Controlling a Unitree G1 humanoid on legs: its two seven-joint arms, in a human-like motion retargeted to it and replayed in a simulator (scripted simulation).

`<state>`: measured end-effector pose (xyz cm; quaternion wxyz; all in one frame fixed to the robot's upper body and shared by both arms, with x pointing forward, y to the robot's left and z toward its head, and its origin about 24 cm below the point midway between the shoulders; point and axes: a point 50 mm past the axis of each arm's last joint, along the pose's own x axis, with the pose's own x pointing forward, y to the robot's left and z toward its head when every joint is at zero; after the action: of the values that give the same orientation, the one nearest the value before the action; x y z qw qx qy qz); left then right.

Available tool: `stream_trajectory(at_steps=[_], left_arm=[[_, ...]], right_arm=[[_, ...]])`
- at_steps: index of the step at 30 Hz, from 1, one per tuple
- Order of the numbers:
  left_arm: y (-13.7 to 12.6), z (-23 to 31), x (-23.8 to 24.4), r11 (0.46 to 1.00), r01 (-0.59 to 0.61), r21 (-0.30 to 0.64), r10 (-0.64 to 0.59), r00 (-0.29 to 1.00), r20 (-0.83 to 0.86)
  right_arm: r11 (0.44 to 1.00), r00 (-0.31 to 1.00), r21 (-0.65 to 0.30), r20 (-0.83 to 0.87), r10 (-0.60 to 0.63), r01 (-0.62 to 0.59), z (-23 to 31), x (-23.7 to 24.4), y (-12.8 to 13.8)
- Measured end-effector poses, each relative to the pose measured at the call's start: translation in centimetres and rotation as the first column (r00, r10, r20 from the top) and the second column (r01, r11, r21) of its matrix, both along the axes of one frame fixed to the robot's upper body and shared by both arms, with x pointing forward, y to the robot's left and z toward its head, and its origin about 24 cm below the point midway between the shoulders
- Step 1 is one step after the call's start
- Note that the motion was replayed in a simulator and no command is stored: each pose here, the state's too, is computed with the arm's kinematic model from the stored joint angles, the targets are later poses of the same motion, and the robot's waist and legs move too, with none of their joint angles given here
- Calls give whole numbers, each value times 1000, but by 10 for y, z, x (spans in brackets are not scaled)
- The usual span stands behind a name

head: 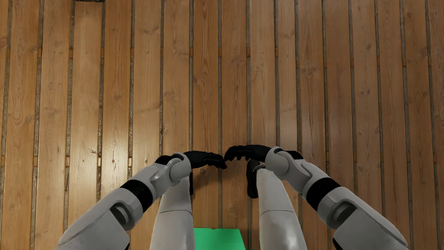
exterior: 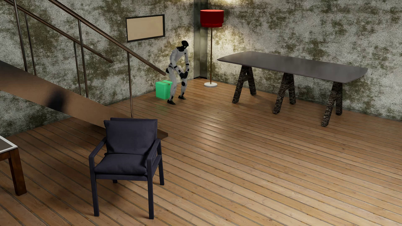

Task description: Stand up from the green box

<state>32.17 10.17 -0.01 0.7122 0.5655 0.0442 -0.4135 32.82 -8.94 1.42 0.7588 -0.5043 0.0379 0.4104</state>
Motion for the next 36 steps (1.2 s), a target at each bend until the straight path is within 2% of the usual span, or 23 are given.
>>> stream_trajectory(at_steps=[2, 4, 6, 8, 11, 14, 16, 18, 23, 26, 30, 34, 36], left_arm=[[19, -37, -23, 965, -246, -94, 229, 960, -160], [41, -65, -52, 888, -438, -136, 384, 872, -303], [61, -86, -83, 829, -543, -136, 458, 798, -392], [79, -97, -107, 795, -596, -118, 496, 748, -441], [109, -116, -138, 717, -697, -20, 602, 634, -486], [131, -141, -177, 591, -787, 180, 743, 443, -501], [140, -146, -192, 559, -789, 254, 777, 391, -493], [147, -145, -198, 553, -793, 255, 777, 381, -502], [148, -142, -201, 568, -795, 213, 753, 398, -524], [139, -145, -201, 561, -802, 205, 751, 389, -534], [128, -144, -198, 587, -794, 160, 717, 417, -559], [124, -146, -199, 609, -776, 166, 700, 427, -572], [125, -146, -199, 604, -777, 179, 709, 421, -565]], right_arm=[[980, 968, 37, -170, -185, 194, -39, -21, -23], [923, 882, 49, -318, -347, 381, -71, -47, -52], [857, 793, 29, -396, -463, 515, -96, -77, -80], [793, 712, -3, -439, -549, 610, -113, -103, -103], [680, 560, -87, -496, -663, 728, -134, -139, -129], [555, 363, -249, -537, -761, 794, -158, -182, -140], [508, 281, -304, -558, -780, 806, -167, -203, -140], [519, 269, -300, -595, -758, 800, -170, -215, -136], [597, 323, -224, -669, -669, 770, -172, -221, -113], [568, 301, -230, -662, -687, 790, -174, -221, -110], [601, 348, -225, -642, -684, 767, -169, -212, -119], [554, 310, -245, -621, -720, 796, -170, -213, -125], [553, 309, -248, -619, -722, 795, -170, -213, -126]])
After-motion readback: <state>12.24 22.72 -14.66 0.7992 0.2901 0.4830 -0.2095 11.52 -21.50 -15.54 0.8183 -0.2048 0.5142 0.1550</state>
